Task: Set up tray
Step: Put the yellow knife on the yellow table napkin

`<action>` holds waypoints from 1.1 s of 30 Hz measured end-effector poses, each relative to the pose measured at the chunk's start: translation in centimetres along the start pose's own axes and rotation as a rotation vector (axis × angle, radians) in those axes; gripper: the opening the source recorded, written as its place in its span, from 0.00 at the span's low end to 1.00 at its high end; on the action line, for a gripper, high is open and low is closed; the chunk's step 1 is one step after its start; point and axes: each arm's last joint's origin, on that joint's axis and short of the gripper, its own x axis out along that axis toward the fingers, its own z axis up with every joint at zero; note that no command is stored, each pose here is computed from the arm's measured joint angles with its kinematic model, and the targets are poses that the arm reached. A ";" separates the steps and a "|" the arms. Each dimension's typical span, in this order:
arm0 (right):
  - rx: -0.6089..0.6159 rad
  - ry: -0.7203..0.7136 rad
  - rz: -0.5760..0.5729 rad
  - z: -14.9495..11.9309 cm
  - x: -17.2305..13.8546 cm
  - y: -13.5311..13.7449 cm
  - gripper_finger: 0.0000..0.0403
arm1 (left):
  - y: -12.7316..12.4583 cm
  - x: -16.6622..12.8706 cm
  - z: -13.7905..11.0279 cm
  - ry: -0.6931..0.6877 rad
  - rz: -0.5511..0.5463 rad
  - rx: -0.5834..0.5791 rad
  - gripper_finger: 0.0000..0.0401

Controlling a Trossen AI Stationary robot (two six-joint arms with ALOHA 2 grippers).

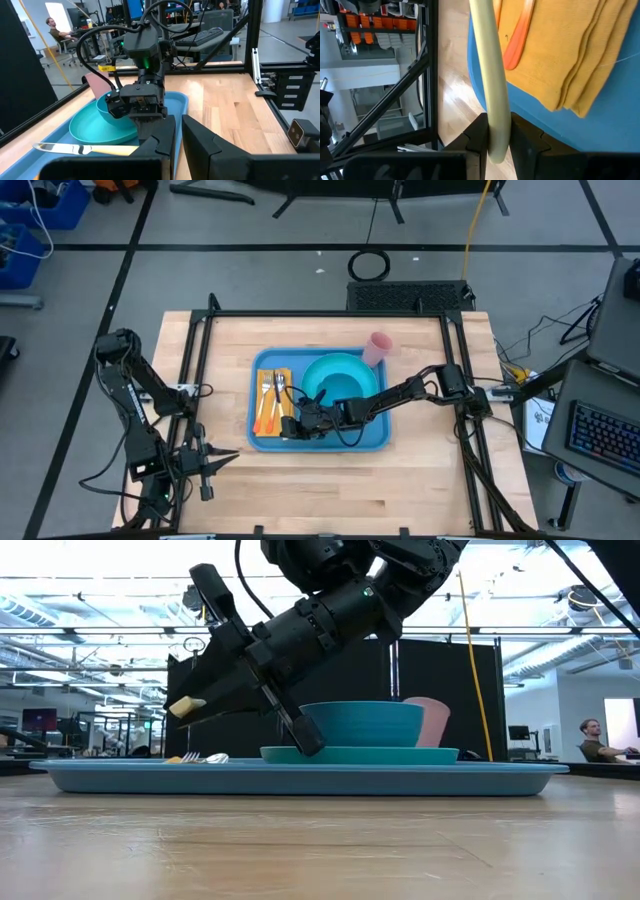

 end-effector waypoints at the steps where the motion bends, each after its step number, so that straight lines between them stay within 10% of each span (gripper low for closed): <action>1: -0.002 0.000 0.000 0.0 0.0 0.0 0.13 | 0.0 0.0 0.0 0.000 0.000 0.000 0.09; 33: -0.492 0.013 0.331 -7.3 -1.0 2.9 0.10 | -1.2 2.2 3.0 -0.038 0.017 -0.131 0.09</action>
